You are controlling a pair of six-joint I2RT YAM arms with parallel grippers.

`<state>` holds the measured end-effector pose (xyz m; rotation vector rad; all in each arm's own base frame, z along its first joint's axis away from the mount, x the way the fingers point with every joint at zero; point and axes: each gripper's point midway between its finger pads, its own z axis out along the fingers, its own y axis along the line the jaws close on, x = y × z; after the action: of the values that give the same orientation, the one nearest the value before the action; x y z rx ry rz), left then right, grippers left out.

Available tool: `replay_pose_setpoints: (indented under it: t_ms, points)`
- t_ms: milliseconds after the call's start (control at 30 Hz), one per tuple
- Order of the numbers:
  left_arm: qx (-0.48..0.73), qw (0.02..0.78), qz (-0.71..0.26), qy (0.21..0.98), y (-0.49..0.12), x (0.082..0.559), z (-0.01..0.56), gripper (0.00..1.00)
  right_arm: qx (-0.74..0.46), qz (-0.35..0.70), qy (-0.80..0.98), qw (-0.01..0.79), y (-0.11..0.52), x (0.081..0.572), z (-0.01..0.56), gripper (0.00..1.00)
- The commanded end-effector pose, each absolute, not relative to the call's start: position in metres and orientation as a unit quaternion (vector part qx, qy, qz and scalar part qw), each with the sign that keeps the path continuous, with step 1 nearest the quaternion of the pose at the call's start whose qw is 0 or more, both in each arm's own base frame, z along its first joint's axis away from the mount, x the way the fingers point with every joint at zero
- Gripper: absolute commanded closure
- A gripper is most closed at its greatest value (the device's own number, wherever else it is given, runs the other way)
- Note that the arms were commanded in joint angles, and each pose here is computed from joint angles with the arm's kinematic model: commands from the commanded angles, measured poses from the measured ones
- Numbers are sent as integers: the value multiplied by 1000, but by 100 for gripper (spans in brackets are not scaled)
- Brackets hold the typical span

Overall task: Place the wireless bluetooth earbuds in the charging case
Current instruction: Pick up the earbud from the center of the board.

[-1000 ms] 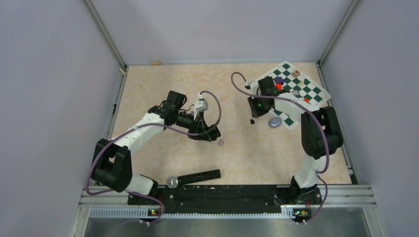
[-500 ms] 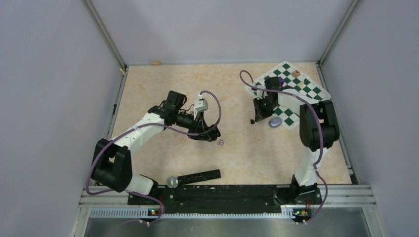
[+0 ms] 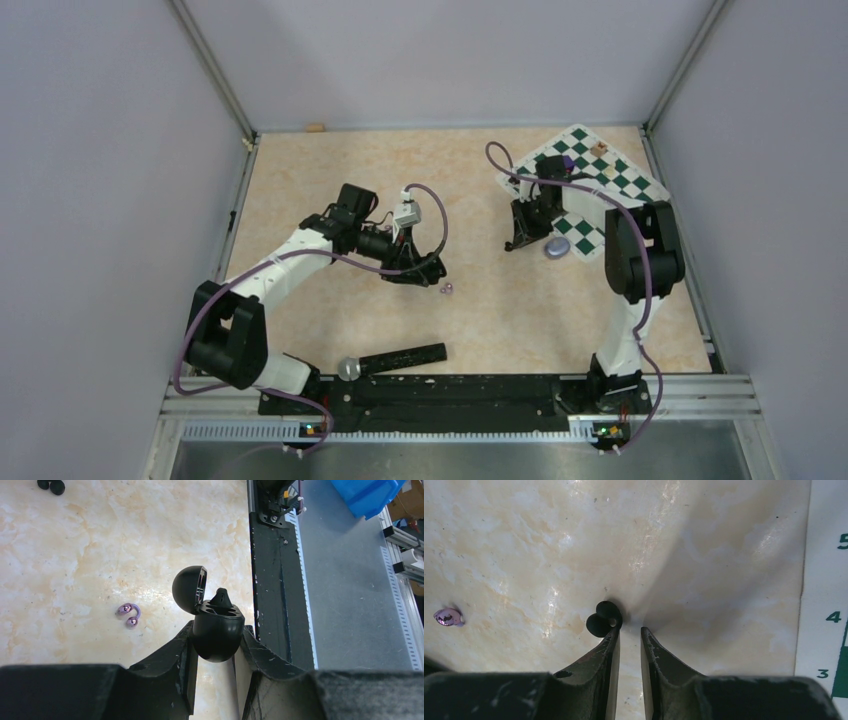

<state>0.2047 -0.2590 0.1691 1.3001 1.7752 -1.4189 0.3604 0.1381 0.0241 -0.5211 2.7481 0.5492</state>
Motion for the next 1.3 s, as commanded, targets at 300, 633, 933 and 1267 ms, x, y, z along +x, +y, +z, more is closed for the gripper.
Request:
replay_pose_setpoints:
  t_ms: [300,633,933,1267]
  points:
    - [489,273,-528,638,-260,204,178,100,-144,251,947,141,149,367,27,77]
    - [489,272,-529,638,-260,204,178,100,-122,293,938,138,158,367,29,77]
    - [489,271,-529,638,-261,204,178,100,-73,354,922,137,167,371,31,76]
    - [488,269,-530,640,-261,205,177,100,-41,416,898,137,176,373,38,77]
